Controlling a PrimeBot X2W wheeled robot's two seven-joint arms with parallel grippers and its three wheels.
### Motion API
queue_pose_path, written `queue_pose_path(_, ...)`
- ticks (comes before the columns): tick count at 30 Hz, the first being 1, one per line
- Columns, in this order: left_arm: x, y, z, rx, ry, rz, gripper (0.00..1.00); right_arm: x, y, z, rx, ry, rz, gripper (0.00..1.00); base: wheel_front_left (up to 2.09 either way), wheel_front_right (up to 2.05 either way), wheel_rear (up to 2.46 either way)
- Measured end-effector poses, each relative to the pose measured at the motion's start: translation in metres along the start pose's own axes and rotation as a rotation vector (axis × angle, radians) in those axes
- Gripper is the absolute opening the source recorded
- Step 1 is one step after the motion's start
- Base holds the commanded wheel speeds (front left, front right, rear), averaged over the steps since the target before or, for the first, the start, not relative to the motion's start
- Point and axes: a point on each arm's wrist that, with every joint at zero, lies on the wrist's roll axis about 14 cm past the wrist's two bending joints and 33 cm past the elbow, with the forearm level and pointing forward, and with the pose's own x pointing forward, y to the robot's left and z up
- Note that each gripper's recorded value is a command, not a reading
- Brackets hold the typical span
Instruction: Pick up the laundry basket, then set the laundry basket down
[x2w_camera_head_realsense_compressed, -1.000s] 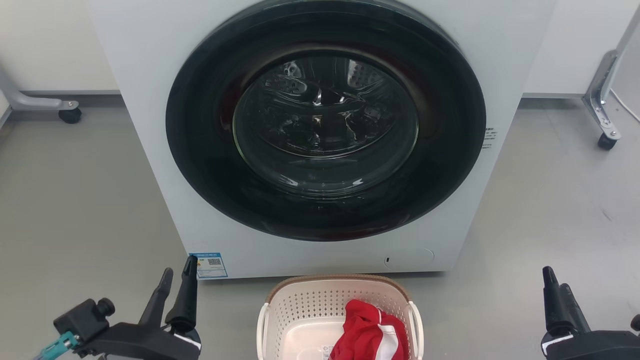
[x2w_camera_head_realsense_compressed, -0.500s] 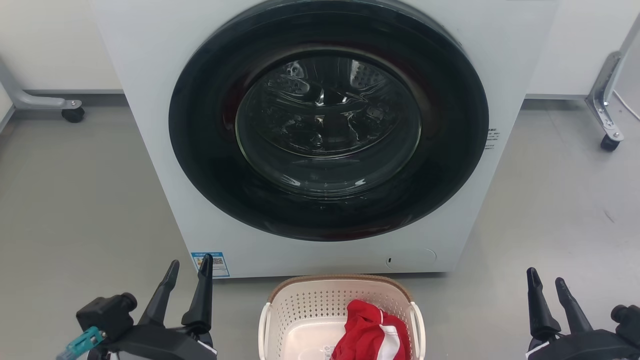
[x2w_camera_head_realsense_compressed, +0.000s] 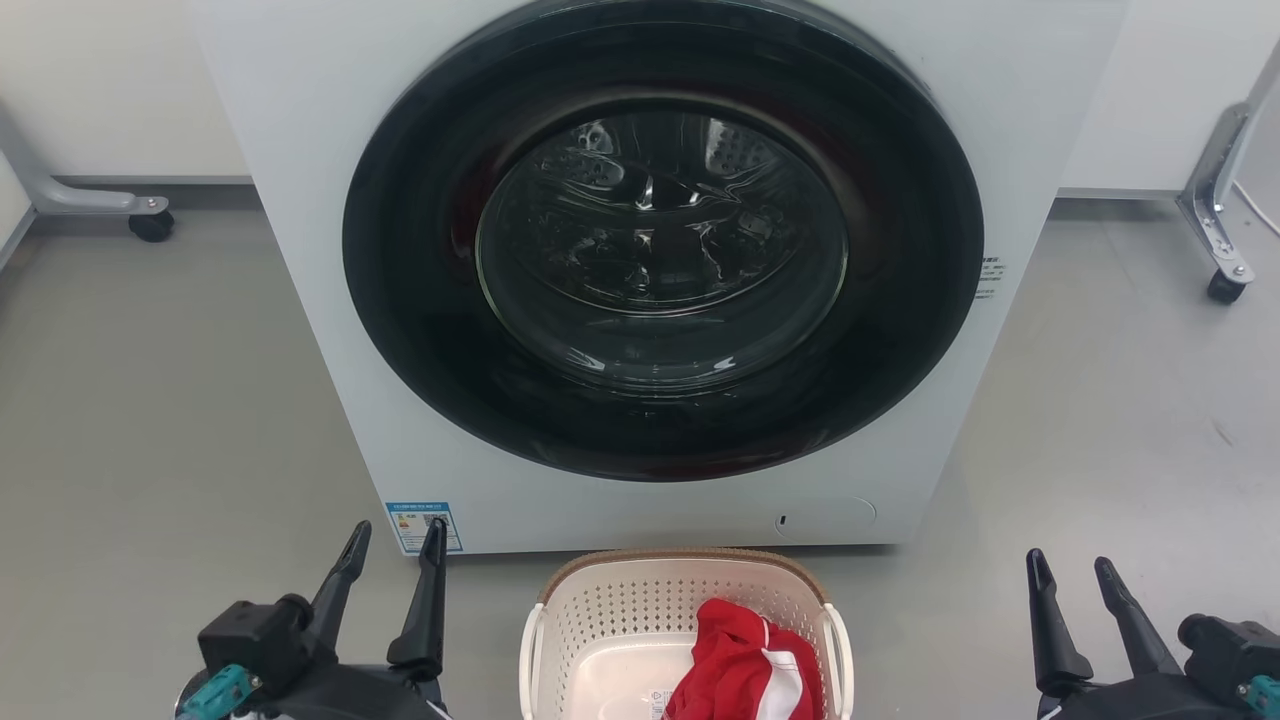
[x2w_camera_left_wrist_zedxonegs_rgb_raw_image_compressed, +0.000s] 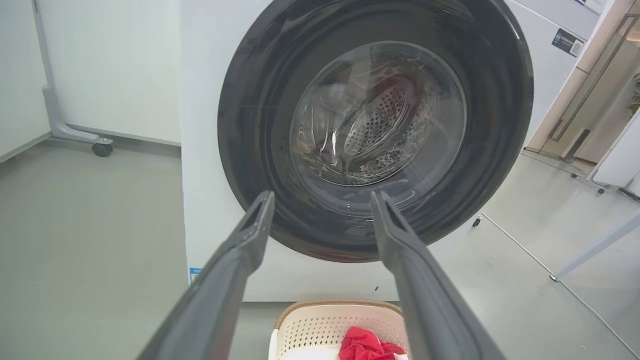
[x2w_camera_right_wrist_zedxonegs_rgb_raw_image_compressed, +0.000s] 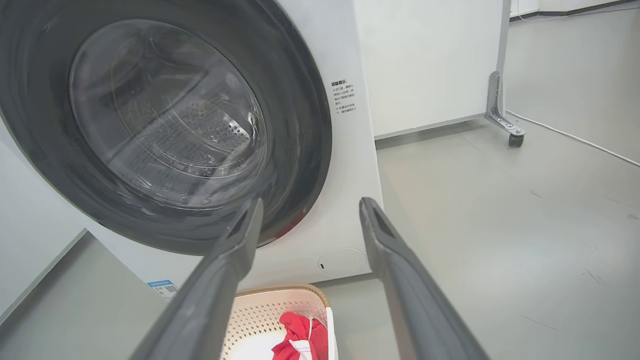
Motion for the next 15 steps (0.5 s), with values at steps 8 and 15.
queue_pose_path(8, -0.0017, -0.0047, -0.0022, 0.121, -0.006, -0.021, 1.0, -0.0007, 0.0048, -0.0016, -0.123, -0.014, 0.021, 1.0, 0.0, 0.0, 0.0)
queue_pose_path(15, -0.0024, -0.006, -0.0017, 0.19, -0.016, -0.025, 1.0, -0.0012, 0.0078, -0.0012, -0.186, -0.031, 0.033, 1.0, 0.0, 0.0, 0.0)
